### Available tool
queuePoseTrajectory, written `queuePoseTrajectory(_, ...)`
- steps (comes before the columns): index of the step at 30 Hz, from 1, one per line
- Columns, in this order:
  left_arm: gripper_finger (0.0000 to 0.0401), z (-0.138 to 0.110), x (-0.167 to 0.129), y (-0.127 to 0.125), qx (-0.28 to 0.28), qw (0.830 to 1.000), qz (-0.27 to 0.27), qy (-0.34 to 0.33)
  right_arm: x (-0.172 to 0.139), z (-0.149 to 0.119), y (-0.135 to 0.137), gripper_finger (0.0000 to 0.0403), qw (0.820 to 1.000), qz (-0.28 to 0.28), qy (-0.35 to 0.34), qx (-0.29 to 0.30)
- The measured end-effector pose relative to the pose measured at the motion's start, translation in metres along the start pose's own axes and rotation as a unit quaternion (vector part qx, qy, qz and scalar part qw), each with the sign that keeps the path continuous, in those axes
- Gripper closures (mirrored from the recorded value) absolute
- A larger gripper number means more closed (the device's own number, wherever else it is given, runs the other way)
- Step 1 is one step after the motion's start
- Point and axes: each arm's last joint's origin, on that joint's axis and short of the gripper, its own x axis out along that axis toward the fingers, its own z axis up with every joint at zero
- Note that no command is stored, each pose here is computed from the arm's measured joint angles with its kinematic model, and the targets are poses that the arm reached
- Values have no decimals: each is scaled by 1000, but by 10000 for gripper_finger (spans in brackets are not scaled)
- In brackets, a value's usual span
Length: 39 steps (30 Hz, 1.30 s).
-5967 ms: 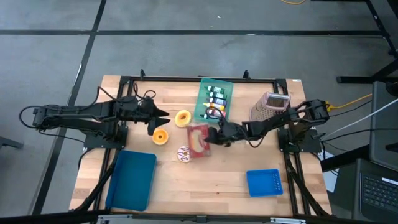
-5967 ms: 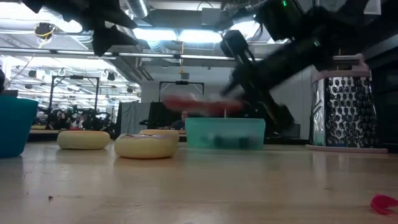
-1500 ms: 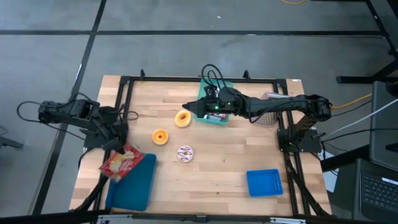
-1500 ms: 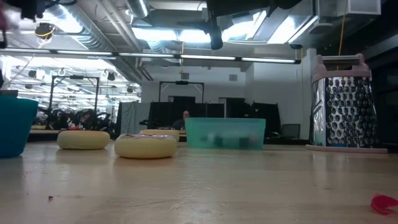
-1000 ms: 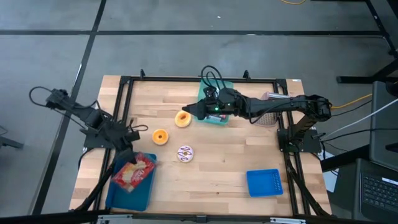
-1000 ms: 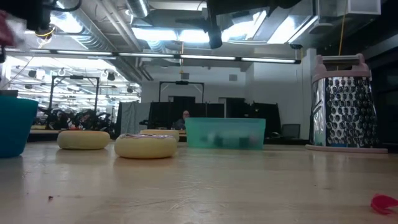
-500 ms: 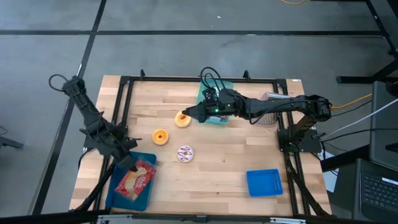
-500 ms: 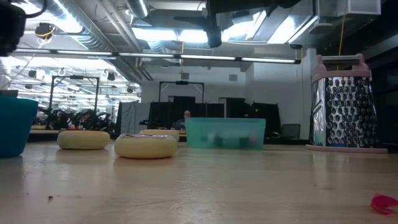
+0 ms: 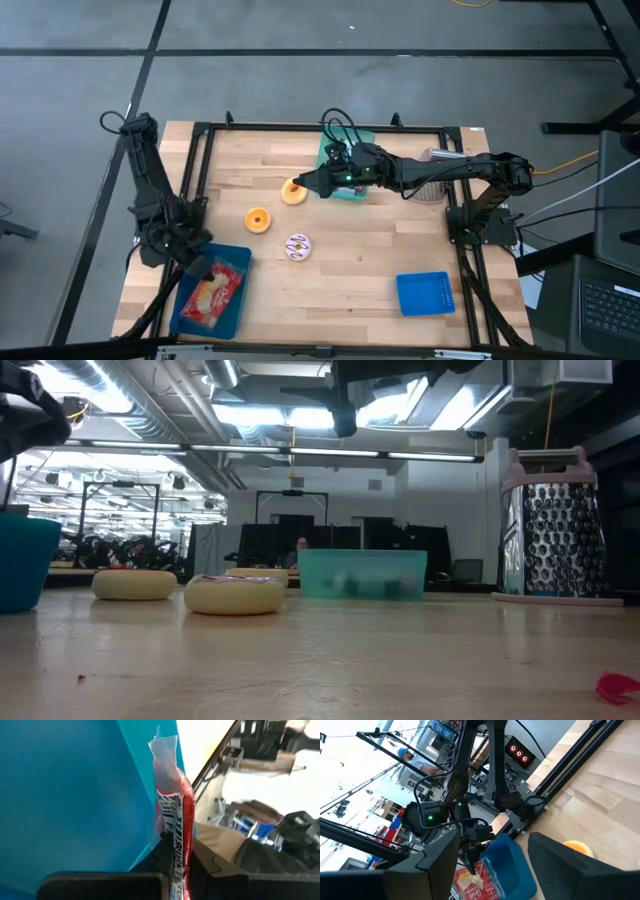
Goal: Pick & Place Food Item
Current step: Put the red popcorn bag into the dark blue bin
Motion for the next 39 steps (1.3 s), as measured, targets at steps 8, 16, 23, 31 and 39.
queuePoseTrajectory(8,382,-7,2,5,-13,1000,-3,-28,0,0,0,168,1000,0,0,0)
queuePoseTrajectory(16,382,-9,9,8,-8,999,12,-53,0,-2,1,168,1000,1,2,0)
queuePoseTrajectory(23,382,-12,17,9,-2,997,14,-75,0,-2,1,168,1000,1,3,10)
queuePoseTrajectory(31,341,-17,23,7,-1,998,5,-64,0,-2,1,168,1000,1,3,11)
queuePoseTrajectory(39,229,-20,24,5,-9,999,-1,-42,0,-2,1,168,1000,0,0,11)
